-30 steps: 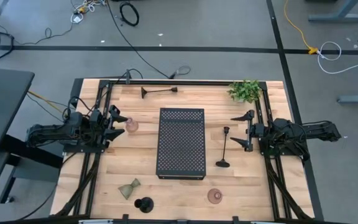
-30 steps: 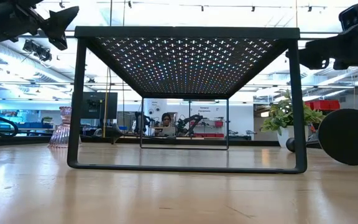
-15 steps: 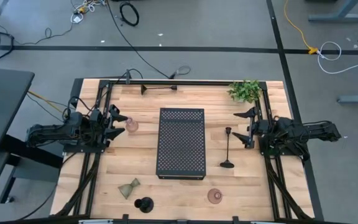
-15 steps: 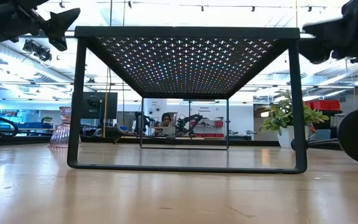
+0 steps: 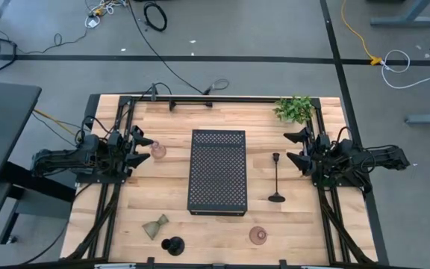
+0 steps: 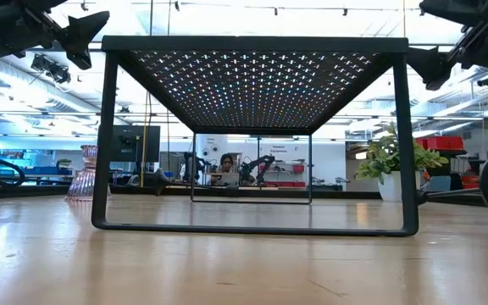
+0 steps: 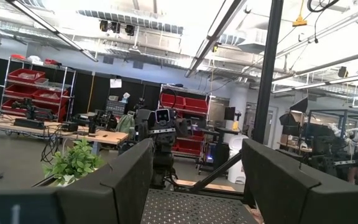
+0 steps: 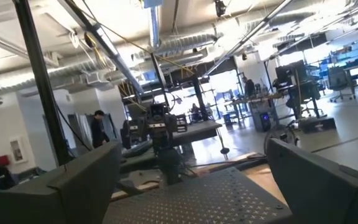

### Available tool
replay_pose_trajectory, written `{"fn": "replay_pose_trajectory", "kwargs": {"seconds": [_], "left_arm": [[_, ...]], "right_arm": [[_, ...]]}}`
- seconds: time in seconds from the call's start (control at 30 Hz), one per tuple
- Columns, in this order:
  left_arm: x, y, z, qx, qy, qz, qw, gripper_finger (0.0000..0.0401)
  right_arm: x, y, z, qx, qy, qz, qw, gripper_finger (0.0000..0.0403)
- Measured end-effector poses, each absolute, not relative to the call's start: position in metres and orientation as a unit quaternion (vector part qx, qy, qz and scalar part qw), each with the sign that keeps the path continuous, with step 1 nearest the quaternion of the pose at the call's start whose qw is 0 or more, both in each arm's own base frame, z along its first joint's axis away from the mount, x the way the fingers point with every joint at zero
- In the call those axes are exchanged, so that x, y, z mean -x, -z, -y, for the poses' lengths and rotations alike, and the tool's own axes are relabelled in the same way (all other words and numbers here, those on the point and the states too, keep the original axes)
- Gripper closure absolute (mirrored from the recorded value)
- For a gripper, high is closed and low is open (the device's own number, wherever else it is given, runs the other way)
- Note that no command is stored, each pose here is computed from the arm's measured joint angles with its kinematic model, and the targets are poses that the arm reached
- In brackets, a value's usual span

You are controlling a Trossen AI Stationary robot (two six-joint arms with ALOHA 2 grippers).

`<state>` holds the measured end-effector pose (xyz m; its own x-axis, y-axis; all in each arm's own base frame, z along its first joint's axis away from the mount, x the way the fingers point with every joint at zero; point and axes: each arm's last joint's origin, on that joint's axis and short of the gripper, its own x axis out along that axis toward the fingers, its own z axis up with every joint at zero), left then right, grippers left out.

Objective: Pick & Place candle stick holders
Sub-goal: Put the middle right black candle holder on the shelf

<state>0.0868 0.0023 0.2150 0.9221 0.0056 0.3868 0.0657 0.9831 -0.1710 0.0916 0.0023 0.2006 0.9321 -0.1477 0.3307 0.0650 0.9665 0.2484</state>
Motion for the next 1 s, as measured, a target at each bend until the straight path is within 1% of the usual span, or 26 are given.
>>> {"fn": "replay_pose_trajectory", "kwargs": {"seconds": [0.17,0.3,0.4,0.5,0.57,0.67,0.73,0.87,1.0], "left_arm": [[-0.087,-0.215,-0.002,0.091,0.015,0.197,0.976,0.0153],[-0.087,-0.215,-0.002,0.09,0.015,0.197,0.976,0.0153],[-0.087,-0.215,-0.002,0.091,0.015,0.196,0.976,0.0153],[-0.087,-0.214,-0.002,0.09,0.015,0.194,0.977,0.0153],[-0.087,-0.214,-0.002,0.09,0.015,0.193,0.977,0.0153],[-0.087,-0.214,-0.002,0.09,0.015,0.194,0.977,0.0153],[-0.087,-0.214,-0.002,0.09,0.014,0.193,0.977,0.0153],[-0.087,-0.214,-0.003,0.09,0.011,0.194,0.977,0.0153],[-0.087,-0.214,-0.003,0.091,0.011,0.194,0.977,0.0153]], "right_arm": [[-0.092,-0.2,-0.003,-0.151,0.039,0.176,0.972,0.0005],[-0.091,-0.203,-0.003,-0.148,0.034,0.189,0.97,0.0005],[-0.09,-0.205,-0.004,-0.154,0.011,0.2,0.968,0.0005],[-0.092,-0.203,-0.005,-0.189,-0.006,0.185,0.964,0.0005],[-0.095,-0.199,-0.005,-0.231,-0.007,0.162,0.959,0.0005],[-0.1,-0.194,-0.003,-0.313,0.027,0.14,0.939,0.0005],[-0.105,-0.192,-0.003,-0.355,0.05,0.104,0.928,0.0006],[-0.113,-0.196,-0.004,-0.415,0.098,-0.013,0.904,0.0016],[-0.124,-0.213,-0.008,-0.48,0.105,-0.114,0.863,0.0033]]}}
